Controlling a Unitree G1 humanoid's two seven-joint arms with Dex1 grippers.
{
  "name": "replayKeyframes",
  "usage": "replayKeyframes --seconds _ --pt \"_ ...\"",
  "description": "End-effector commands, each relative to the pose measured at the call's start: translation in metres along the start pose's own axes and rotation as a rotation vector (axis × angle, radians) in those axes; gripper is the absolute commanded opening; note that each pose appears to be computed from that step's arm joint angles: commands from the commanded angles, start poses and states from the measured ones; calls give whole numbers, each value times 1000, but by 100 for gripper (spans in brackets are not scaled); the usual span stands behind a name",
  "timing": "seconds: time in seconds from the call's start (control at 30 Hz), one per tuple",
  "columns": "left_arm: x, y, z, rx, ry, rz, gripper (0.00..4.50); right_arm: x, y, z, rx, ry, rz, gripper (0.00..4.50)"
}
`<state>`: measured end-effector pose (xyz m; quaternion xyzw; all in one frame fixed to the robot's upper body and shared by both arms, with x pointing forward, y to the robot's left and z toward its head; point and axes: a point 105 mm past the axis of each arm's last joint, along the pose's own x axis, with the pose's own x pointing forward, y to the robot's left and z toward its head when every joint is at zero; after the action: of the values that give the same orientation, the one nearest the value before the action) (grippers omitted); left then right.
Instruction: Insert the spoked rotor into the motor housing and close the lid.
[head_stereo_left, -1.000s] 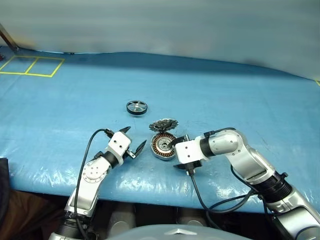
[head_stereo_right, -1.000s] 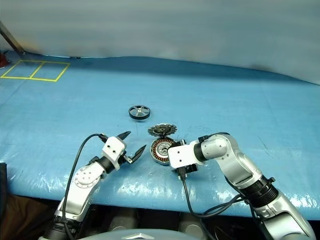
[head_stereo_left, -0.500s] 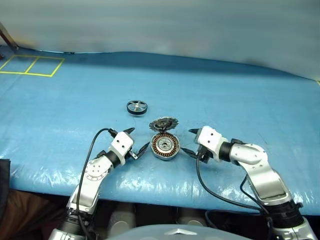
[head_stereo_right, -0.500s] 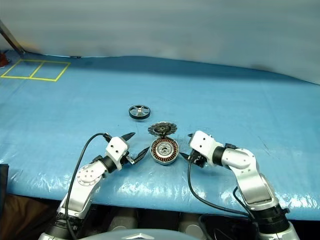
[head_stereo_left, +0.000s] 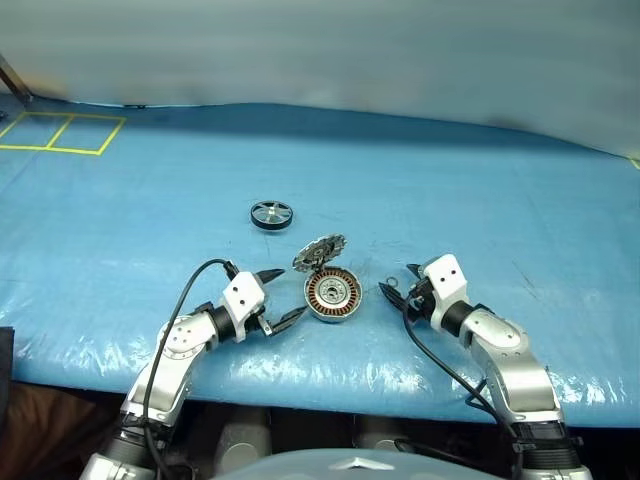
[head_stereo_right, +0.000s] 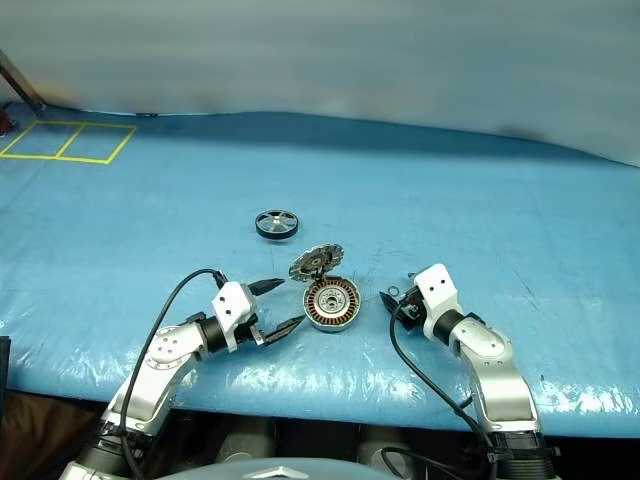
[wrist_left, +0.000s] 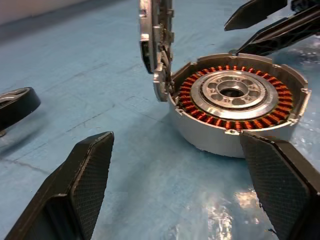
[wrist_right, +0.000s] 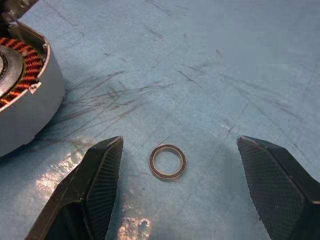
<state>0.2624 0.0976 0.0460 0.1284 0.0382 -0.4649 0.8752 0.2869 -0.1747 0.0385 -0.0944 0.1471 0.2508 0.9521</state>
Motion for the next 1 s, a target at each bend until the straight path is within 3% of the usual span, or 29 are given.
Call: replayKeyframes --seconds 0.03,0.17,0.27,0.37,1.0 --pt "-2 0 5 25 -15 -15 429 -2 -1 -7 37 -1 -12 383" --pt "-8 3 4 25 -14 -4 429 -5 1 -15 61 19 -11 366" --pt "-11 3 4 27 -13 -14 429 -6 2 -16 73 18 -8 303" --pt "-14 0 3 26 -8 -41 429 -5 5 -15 85 11 5 205" --pt "-18 -8 -3 0 8 -95 429 10 17 -12 80 34 42 205"
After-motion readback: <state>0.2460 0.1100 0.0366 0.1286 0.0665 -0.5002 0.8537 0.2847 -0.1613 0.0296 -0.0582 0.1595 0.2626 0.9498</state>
